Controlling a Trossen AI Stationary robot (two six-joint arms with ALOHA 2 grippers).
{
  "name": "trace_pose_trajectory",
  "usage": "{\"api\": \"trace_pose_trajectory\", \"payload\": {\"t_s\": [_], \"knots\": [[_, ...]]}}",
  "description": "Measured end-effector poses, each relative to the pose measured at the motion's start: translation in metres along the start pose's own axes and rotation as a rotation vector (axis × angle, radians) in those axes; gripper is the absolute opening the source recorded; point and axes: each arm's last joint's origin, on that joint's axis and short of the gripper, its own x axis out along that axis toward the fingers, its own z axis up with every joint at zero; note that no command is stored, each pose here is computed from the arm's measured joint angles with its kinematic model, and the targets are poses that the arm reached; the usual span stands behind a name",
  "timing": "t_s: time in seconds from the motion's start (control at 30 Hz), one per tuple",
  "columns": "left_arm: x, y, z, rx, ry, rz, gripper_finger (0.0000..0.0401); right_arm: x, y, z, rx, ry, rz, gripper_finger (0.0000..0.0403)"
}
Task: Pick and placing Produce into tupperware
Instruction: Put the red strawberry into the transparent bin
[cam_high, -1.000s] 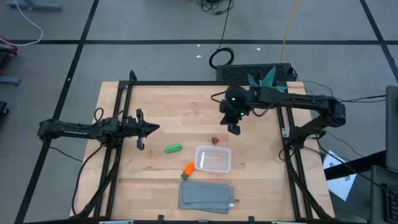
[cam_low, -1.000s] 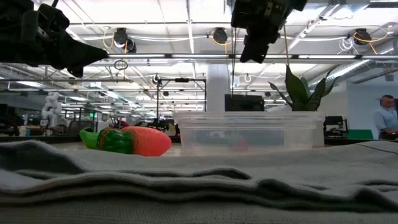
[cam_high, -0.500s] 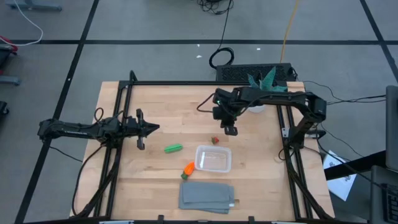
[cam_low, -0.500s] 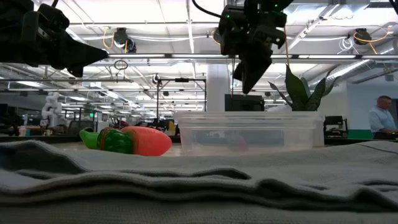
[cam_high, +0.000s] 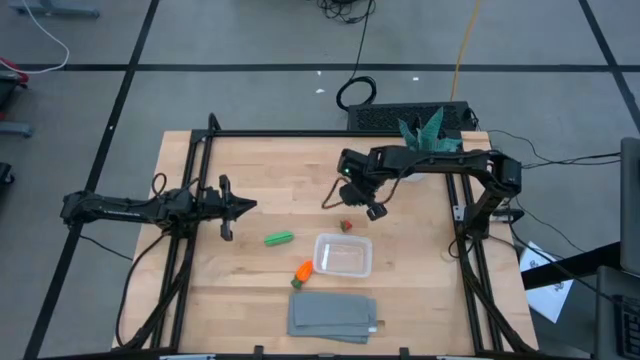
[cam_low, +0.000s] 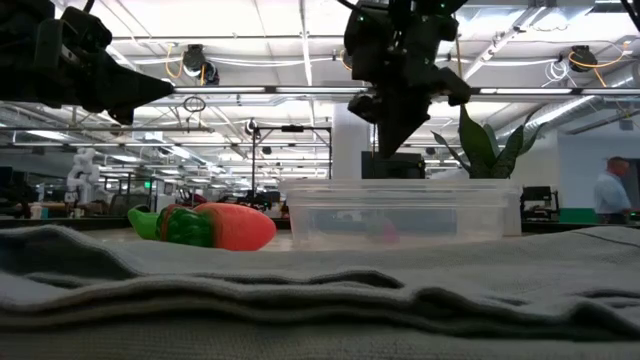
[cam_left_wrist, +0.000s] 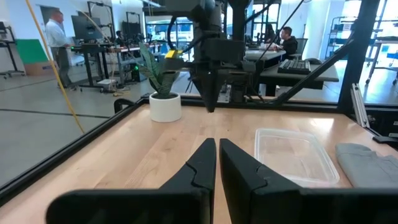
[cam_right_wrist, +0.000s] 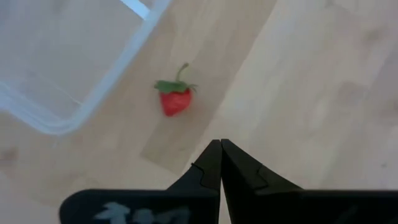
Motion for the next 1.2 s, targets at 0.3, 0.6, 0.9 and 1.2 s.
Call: {"api": "trace_pose_trajectory", "payload": {"t_s": [0.3, 0.6, 0.9, 1.2], "knots": [[0.000, 0.000, -0.001, 0.001, 0.009, 0.001, 0.0024, 0.016, 0.005, 0.012, 0.014, -0.022, 0.017, 0.0000], [0.000, 0.000, -0.001, 0.012, 0.015, 0.003, 0.0024, 0.021, 0.015, 0.021, 0.022, -0.073, 0.090, 0.0000], [0.000, 0.000, -0.002, 0.004, 0.016, 0.003, 0.0024, 0.020, 0.012, 0.025, 0.036, -0.119, 0.057, 0.0005], [0.000, 0.000, -0.002, -0.006, 0.023, 0.003, 0.0024, 0.022, 0.014, 0.022, 0.040, -0.095, 0.075, 0.0107]]}}
